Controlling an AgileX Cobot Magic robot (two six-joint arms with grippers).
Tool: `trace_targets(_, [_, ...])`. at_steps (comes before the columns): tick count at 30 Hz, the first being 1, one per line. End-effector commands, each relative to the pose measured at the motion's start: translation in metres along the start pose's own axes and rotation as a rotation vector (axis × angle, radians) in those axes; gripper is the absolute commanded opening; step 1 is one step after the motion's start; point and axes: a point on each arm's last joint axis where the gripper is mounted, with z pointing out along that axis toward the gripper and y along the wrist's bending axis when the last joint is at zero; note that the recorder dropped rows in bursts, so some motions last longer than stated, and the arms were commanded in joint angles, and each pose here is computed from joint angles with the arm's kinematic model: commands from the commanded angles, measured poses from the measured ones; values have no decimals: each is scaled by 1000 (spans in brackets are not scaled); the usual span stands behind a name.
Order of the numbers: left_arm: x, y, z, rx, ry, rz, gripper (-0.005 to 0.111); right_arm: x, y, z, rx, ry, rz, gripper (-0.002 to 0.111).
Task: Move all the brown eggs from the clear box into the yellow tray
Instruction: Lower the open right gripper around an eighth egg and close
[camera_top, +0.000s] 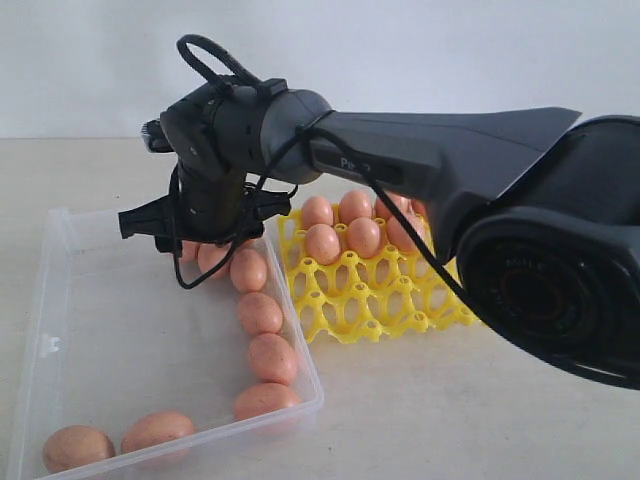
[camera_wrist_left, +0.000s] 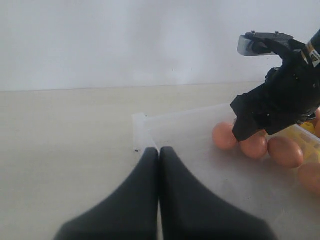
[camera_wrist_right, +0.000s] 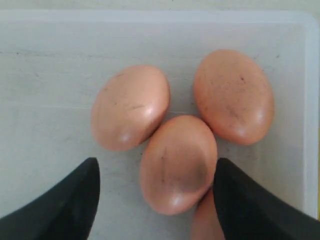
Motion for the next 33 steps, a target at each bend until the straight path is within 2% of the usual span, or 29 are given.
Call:
trace_targets(1, [-1,0,0,5,-7,-4,-4,-3,-4,-1,32,-13,-8,62])
trace_targets(33, [-1,0,0,5,-7,-4,-4,4,-9,33,23,-25,-16,62])
